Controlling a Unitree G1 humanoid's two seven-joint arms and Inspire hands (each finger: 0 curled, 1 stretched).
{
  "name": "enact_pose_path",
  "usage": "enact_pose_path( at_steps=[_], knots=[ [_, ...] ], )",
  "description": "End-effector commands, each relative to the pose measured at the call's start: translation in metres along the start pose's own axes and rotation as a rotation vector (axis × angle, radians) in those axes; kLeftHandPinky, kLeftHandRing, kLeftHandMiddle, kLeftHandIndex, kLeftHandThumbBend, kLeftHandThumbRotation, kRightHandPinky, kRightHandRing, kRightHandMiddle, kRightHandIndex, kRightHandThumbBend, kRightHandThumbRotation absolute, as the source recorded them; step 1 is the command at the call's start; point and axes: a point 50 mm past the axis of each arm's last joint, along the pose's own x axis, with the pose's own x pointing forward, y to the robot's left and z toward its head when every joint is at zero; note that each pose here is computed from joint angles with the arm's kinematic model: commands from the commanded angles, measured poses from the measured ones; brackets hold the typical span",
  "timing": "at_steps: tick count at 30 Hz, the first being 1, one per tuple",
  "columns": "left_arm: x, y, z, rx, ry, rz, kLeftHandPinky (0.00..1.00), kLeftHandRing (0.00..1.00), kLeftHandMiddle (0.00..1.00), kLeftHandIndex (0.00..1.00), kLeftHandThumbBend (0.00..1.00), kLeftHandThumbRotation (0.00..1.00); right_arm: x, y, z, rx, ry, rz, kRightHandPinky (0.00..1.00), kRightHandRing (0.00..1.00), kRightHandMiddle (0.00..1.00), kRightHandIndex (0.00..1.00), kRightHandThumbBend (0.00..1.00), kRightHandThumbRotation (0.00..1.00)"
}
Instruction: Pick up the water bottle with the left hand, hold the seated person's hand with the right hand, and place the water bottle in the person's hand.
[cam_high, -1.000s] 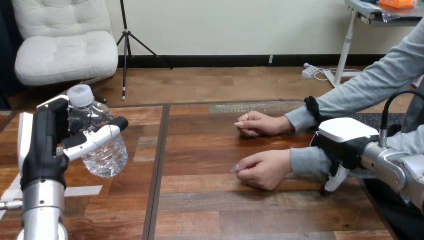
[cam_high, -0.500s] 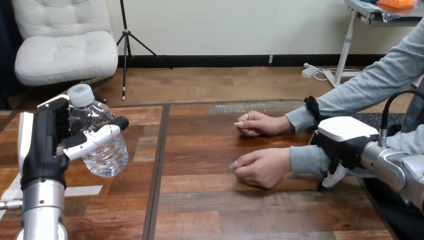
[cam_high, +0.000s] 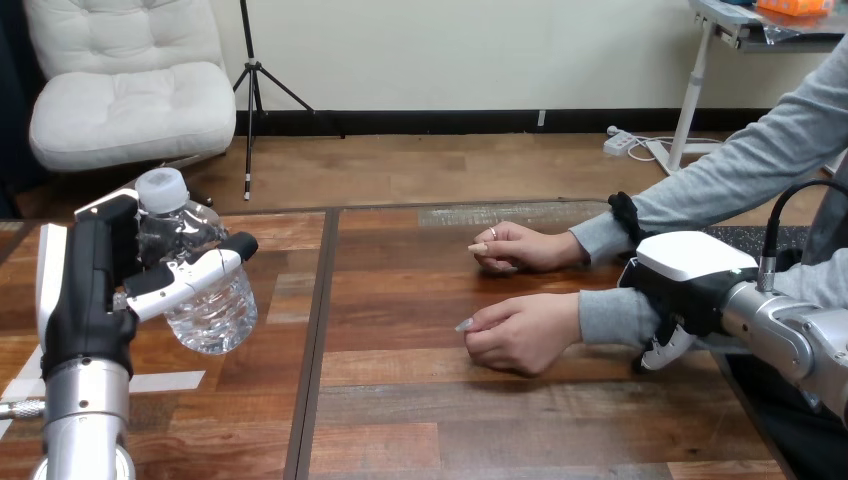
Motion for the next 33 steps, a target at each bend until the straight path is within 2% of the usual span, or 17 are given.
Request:
enact_pose_path(
  at_steps=[1,16,22,33],
  knots=[
    [0.0076,0.0018,0.0263,-0.017,-0.132,0.011,0.31,0.37,0.42,0.43,0.67,0.0,0.0033,-0.0152,0.0052,0.038,-0.021,-0.086,0.27,0.31,0.37,0.42,0.66,0.01],
    [0.0077,0.0012,0.0255,-0.02,-0.129,0.009,0.31,0.37,0.42,0.43,0.67,0.0,0.0027,-0.0154,0.0054,0.04,-0.028,-0.113,0.27,0.31,0.36,0.39,0.65,0.01],
    [0.008,0.0011,0.0254,-0.015,-0.129,0.009,0.31,0.37,0.42,0.43,0.67,0.0,0.0027,-0.0157,0.0057,0.032,-0.028,-0.129,0.22,0.27,0.33,0.35,0.64,0.06],
    [0.0079,0.0009,0.0251,-0.029,-0.126,0.007,0.31,0.37,0.41,0.43,0.67,0.0,0.0034,-0.0171,0.0071,0.009,-0.028,-0.156,0.19,0.24,0.31,0.33,0.67,0.24]
  ],
)
